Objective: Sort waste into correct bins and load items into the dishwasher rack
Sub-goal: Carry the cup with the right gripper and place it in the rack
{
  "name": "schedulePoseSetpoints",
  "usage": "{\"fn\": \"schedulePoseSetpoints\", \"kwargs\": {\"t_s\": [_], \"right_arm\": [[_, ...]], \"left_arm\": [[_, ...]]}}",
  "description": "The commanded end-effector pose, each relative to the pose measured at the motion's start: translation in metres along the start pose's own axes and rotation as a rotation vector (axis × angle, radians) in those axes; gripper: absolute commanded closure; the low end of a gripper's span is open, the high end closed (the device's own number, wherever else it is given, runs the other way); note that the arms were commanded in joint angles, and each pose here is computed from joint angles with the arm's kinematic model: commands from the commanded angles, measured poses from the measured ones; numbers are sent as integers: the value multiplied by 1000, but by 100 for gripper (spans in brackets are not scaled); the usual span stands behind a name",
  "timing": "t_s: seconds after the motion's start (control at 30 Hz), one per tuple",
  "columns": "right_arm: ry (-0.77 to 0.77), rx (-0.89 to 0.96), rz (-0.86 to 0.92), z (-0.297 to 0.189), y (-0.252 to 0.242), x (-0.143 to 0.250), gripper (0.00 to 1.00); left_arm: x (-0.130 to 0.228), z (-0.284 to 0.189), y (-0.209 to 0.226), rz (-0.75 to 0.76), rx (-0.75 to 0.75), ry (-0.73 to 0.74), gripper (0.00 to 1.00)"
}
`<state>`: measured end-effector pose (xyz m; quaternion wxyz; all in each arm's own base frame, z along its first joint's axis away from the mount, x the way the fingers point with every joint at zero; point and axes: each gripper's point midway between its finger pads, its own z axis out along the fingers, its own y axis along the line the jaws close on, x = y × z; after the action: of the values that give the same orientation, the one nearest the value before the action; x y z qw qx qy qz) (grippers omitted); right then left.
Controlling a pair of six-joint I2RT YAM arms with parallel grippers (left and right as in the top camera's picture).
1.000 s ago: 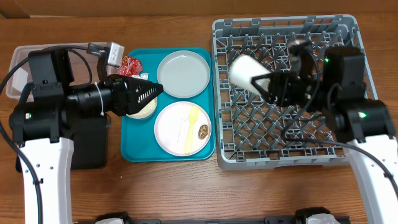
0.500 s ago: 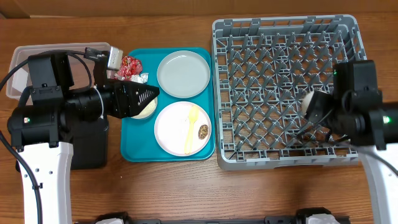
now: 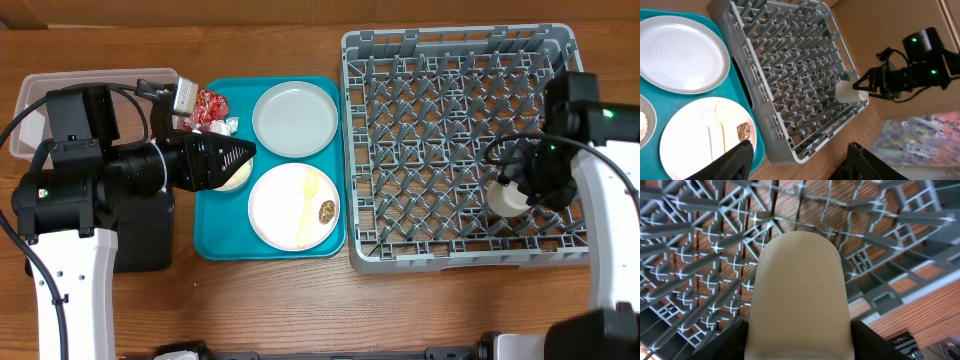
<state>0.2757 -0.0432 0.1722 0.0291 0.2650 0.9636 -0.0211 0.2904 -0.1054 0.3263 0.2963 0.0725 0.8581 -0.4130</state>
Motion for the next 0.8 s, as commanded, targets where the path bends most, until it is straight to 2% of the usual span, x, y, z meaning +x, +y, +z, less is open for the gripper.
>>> {"fn": "schedulePoseSetpoints", "kwargs": {"t_s": [0.0,0.23,0.43,0.47,0.6,0.7,0.77], "right_arm": [[31,-13,-4,6,4,-4,60],[107,-10,-29,25,9,-2,59],[78,-19,-27,27,12,-10,29],[67,-21,-27,24,12,-12,20],[28,-38,-26,2,15,-20,10],[8,-69,-28,-12,19,-23,10],[-21,-138,-114,-25,33,-23,10]], "left_arm": [[0,-4,-2,30,-16,-8,37],[0,-4,-2,27,-17,-6,37],[1,-4,-2,25,-17,-4,35],[2,-4,-2,22,-17,-2,35],[2,-4,-2,21,-17,-1,33],[2,-4,-2,22,-17,-1,33],[1,-4,-1,22,-25,-2,34]]}}
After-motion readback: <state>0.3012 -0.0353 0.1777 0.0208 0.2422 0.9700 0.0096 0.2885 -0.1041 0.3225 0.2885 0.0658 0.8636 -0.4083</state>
